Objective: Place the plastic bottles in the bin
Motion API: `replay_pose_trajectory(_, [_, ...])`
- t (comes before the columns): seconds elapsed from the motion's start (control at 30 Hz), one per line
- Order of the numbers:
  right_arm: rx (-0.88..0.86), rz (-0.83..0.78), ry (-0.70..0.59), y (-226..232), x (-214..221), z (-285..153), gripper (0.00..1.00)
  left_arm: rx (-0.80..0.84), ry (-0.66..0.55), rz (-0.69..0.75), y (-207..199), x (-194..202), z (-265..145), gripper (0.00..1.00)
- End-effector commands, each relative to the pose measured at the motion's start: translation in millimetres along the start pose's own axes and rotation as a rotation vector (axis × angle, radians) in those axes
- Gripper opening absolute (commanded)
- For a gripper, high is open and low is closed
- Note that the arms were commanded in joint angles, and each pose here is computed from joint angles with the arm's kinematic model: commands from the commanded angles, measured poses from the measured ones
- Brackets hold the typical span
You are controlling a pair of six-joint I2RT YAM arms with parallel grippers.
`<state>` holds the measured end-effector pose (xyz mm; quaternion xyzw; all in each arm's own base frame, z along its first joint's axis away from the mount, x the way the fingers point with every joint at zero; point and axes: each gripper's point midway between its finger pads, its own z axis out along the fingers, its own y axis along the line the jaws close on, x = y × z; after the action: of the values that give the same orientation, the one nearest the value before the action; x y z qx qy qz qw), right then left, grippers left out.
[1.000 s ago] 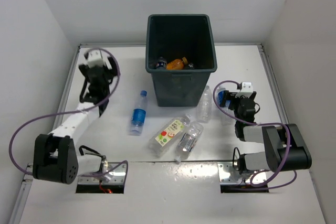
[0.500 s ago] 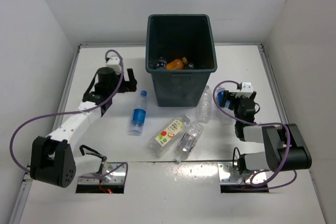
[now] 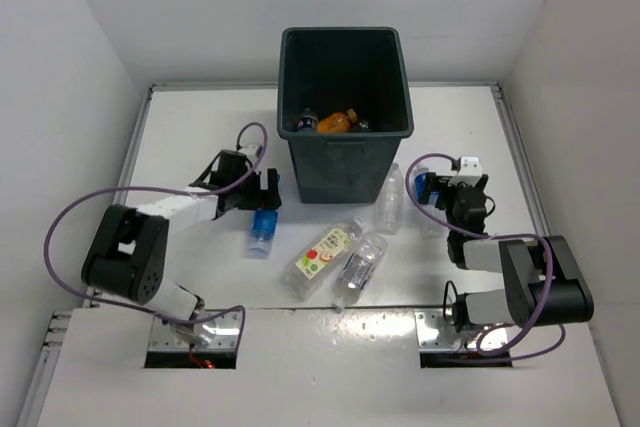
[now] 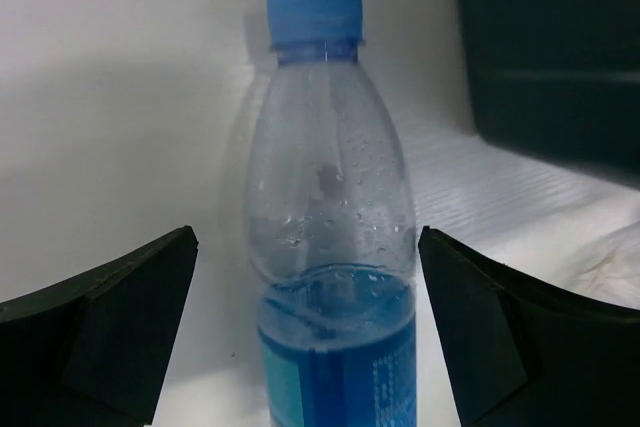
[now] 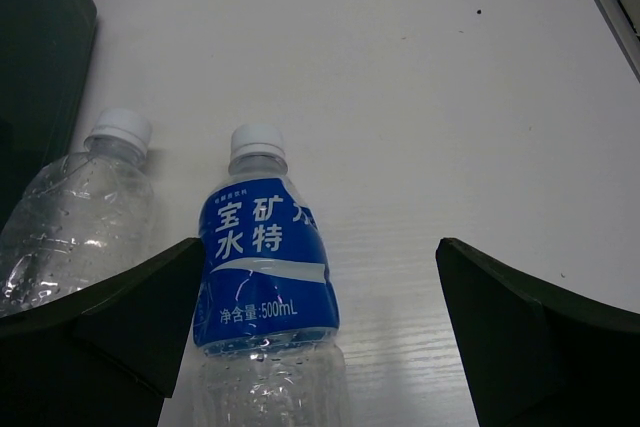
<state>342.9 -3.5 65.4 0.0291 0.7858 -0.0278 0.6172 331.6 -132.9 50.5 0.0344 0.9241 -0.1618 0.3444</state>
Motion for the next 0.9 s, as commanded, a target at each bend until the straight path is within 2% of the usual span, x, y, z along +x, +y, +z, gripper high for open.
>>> replay_pose_trajectory(0.0, [0.001,0.010,-0.058,0,-19,5,1.00,0.057,0.064,-0.015,-13,15,14,1.00])
replay_pose_trajectory(0.03, [0.001,0.010,-0.058,0,-19,5,1.00,0.057,0.095,-0.011,-15,24,17,1.00])
replay_pose_trajectory(0.23, [0.001,0.010,-0.058,0,-19,5,1.00,0.056,0.202,-0.055,-11,43,34,0.73])
replay_pose_trajectory(0.37, [0.001,0.010,-0.058,0,-19,5,1.00,-0.007,0.103,-0.105,2,12,24,0.71])
replay_pose_trajectory(0.43, [0.001,0.010,-0.058,0,-19,5,1.00,-0.052,0.025,-0.133,14,-18,13,0.65])
replay_pose_trajectory(0.5, [0.001,0.010,-0.058,0,-19,5,1.00,-0.101,-0.108,-0.164,20,-70,-9,0.59])
replay_pose_trajectory(0.57, [0.001,0.010,-0.058,0,-19,5,1.00,-0.166,-0.202,-0.205,38,-106,-32,0.59])
replay_pose_trajectory(0.6, [0.001,0.010,-0.058,0,-19,5,1.00,-0.199,-0.309,-0.221,47,-145,-57,0.59])
replay_pose_trajectory(0.7, [0.001,0.010,-0.058,0,-19,5,1.00,-0.238,-0.413,-0.235,61,-191,-90,0.59])
replay_pose_trajectory(0.73, [0.001,0.010,-0.058,0,-19,5,1.00,-0.261,-0.481,-0.240,64,-224,-108,0.59])
replay_pose_trajectory(0.77, [0.001,0.010,-0.058,0,-19,5,1.00,-0.296,-0.487,-0.253,70,-232,-118,0.59])
replay_pose_trajectory(0.87, [0.001,0.010,-0.058,0,-19,5,1.00,-0.316,-0.646,-0.311,71,-286,-163,0.57])
